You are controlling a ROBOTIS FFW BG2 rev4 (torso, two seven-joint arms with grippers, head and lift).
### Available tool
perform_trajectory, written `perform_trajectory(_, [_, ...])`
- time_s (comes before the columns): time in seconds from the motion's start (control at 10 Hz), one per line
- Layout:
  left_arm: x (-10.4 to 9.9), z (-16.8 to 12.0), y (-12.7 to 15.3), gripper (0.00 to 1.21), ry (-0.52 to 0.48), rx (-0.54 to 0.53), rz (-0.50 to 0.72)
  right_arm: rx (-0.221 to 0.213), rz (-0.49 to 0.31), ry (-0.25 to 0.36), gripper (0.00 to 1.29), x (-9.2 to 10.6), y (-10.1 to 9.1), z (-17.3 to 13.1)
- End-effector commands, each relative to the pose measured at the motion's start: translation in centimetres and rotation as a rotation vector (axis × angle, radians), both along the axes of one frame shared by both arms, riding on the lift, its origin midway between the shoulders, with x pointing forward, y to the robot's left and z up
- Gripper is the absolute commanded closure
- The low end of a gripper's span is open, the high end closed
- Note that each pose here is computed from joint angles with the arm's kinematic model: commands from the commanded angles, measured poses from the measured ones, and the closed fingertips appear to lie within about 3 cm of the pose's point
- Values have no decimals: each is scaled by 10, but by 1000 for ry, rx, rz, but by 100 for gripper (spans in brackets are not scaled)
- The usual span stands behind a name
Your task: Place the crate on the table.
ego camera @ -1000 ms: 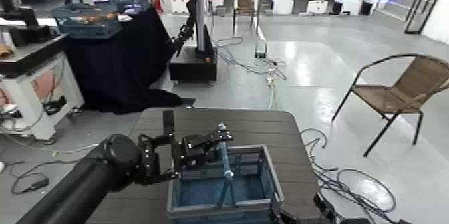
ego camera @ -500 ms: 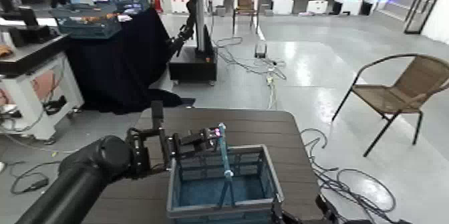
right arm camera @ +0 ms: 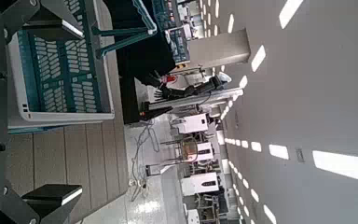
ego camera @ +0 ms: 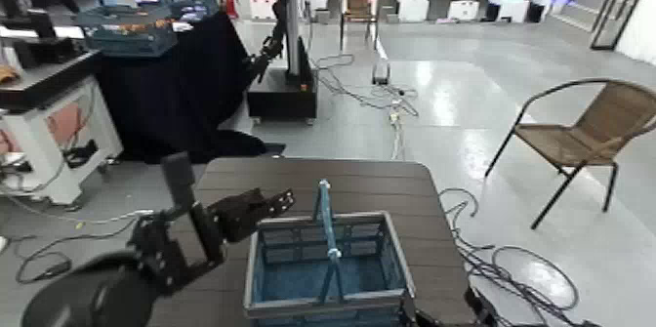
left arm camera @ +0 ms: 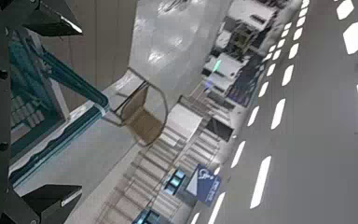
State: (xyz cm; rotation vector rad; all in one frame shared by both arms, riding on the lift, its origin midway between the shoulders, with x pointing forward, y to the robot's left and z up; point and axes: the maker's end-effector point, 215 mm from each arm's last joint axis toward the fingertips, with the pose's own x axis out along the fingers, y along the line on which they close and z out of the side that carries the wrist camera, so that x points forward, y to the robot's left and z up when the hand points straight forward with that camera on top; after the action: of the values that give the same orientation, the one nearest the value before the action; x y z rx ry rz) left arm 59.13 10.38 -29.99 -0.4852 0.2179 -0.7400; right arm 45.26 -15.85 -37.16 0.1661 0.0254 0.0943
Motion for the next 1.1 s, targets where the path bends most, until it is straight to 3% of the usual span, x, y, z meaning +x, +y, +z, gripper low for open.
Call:
perform_trajectory(0.1, [-29,-11,37,11,-129,37,200,0,-5,-3,15,-1,-2,0])
perform_trajectory(0.5, [-81,-40,94,11,-222,163,497,2,-14,-8,15,-3,-6,1])
perform_trajectory(0.8, [-111,-63,106,11,-242,256,561,3,-18,-13,15,-4,-8,2])
perform_trajectory(1.1, [-119,-68,105,11,-248,285,575,4,-19,-11,15,-5,-8,2])
